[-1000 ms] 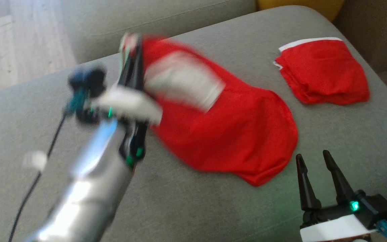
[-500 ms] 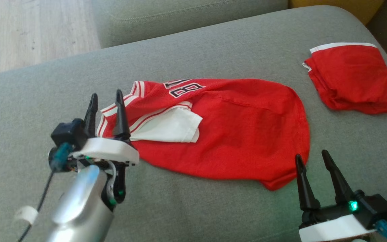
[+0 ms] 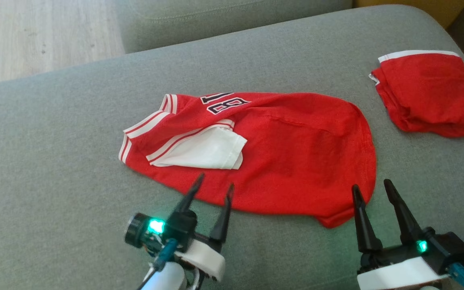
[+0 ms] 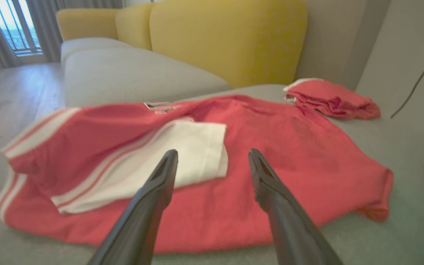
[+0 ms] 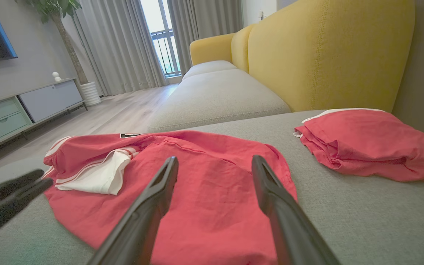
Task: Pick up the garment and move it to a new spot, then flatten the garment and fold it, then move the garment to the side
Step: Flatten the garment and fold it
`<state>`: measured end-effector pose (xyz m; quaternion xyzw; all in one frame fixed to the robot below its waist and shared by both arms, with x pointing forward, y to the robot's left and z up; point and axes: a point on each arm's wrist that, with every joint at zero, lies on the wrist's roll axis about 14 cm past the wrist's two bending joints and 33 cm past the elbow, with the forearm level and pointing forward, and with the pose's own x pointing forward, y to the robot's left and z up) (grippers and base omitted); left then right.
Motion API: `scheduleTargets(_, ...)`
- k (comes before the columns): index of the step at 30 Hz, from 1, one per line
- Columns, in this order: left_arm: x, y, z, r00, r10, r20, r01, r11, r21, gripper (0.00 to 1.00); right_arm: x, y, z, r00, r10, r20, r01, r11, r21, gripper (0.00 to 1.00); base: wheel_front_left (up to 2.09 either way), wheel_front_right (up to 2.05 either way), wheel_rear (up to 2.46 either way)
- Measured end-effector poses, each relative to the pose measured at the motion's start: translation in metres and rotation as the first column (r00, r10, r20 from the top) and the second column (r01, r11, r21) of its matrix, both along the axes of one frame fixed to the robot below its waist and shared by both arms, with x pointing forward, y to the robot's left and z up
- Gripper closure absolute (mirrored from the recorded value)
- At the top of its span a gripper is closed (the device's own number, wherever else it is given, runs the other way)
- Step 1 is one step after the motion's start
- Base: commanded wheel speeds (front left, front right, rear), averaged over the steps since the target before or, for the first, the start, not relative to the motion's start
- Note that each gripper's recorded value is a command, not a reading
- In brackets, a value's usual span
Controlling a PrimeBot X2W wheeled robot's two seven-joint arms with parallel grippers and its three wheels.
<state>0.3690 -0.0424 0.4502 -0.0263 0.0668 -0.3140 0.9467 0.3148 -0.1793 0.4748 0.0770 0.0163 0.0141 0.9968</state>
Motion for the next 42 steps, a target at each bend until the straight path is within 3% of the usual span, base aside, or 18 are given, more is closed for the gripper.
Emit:
scheduleTargets(7,-0.002,-0.016,-0.045,0.982,-0.090,-0.167,0.104,0.991,0.080,0.00,0.004,0.000,-0.001,1.000,0.000,-0.006,0.000,1.000,-0.003,0.00,0.00,0.00,0.00)
scheduleTargets(17,0.018,-0.028,-0.070,0.939,-0.081,-0.335,0.103,0.993,0.049,0.00,0.003,-0.012,-0.008,0.999,-0.039,-0.034,0.039,0.999,-0.017,0.00,0.00,0.00,0.00)
scheduleTargets(26,0.052,-0.025,-0.048,0.968,0.004,-0.249,0.001,1.000,0.020,0.00,0.007,-0.014,-0.005,0.999,-0.041,-0.022,0.040,0.999,-0.022,0.00,0.00,0.00,0.00)
scheduleTargets(34,0.096,-0.013,0.017,0.994,0.104,-0.046,-0.106,0.993,-0.044,0.00,0.007,-0.010,-0.002,1.000,-0.018,-0.012,0.018,0.999,-0.030,0.00,0.00,0.00,0.00)
scheduleTargets(42,0.105,0.001,0.004,0.992,0.120,-0.045,-0.120,0.993,-0.008,0.00,0.008,-0.009,-0.008,0.999,-0.003,-0.033,0.002,0.999,-0.039,0.00,0.00,0.00,0.00)
